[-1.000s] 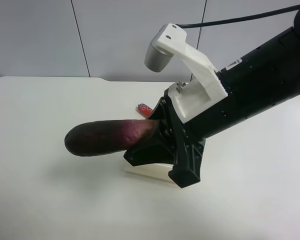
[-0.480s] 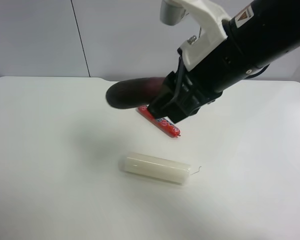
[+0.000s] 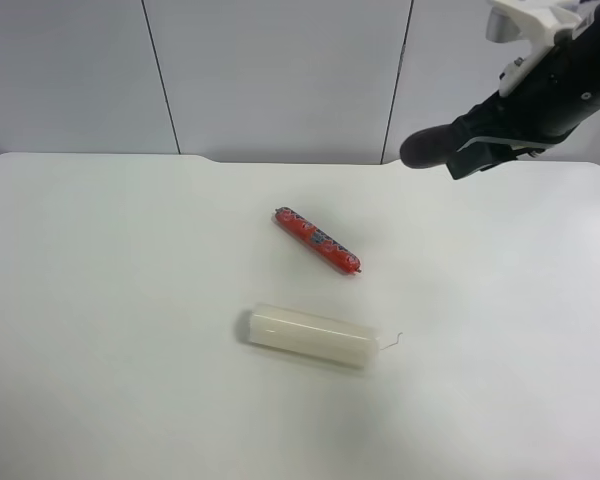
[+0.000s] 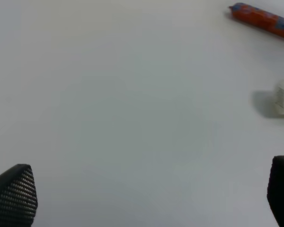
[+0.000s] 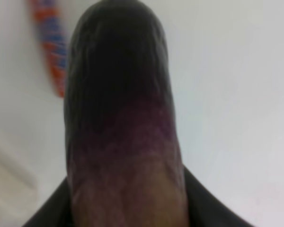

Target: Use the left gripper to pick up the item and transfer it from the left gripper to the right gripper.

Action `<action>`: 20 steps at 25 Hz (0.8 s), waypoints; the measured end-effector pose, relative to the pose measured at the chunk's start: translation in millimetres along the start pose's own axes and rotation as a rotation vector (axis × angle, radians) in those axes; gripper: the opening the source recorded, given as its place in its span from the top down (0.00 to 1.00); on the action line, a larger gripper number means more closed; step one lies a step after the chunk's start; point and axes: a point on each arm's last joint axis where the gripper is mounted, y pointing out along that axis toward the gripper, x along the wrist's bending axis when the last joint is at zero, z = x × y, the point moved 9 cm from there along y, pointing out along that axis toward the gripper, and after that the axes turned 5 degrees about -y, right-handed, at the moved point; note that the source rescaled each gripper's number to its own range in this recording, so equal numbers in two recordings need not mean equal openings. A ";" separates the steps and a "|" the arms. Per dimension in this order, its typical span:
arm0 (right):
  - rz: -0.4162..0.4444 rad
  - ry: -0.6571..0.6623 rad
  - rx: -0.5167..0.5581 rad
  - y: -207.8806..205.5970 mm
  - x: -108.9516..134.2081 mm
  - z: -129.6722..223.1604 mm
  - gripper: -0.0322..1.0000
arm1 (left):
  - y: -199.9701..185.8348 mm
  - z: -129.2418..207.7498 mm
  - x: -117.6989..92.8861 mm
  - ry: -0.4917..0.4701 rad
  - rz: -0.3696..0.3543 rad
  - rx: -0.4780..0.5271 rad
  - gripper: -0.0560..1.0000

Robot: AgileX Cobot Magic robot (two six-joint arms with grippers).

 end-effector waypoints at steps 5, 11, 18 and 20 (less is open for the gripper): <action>0.012 0.127 0.094 37.8 -36.6 19.2 0.97 | 0.2 -0.5 5.2 -0.031 -0.063 -0.005 0.01; -0.016 0.195 0.165 83.5 -43.3 32.5 0.97 | 0.2 -0.8 8.0 -0.047 -0.096 -0.008 0.01; -0.024 0.226 0.182 119.6 -47.8 39.6 0.97 | 0.2 -0.8 8.2 -0.048 -0.099 -0.008 0.01; -0.030 0.227 0.190 123.5 -47.2 41.7 0.97 | 0.2 -0.8 8.2 -0.048 -0.099 -0.008 0.01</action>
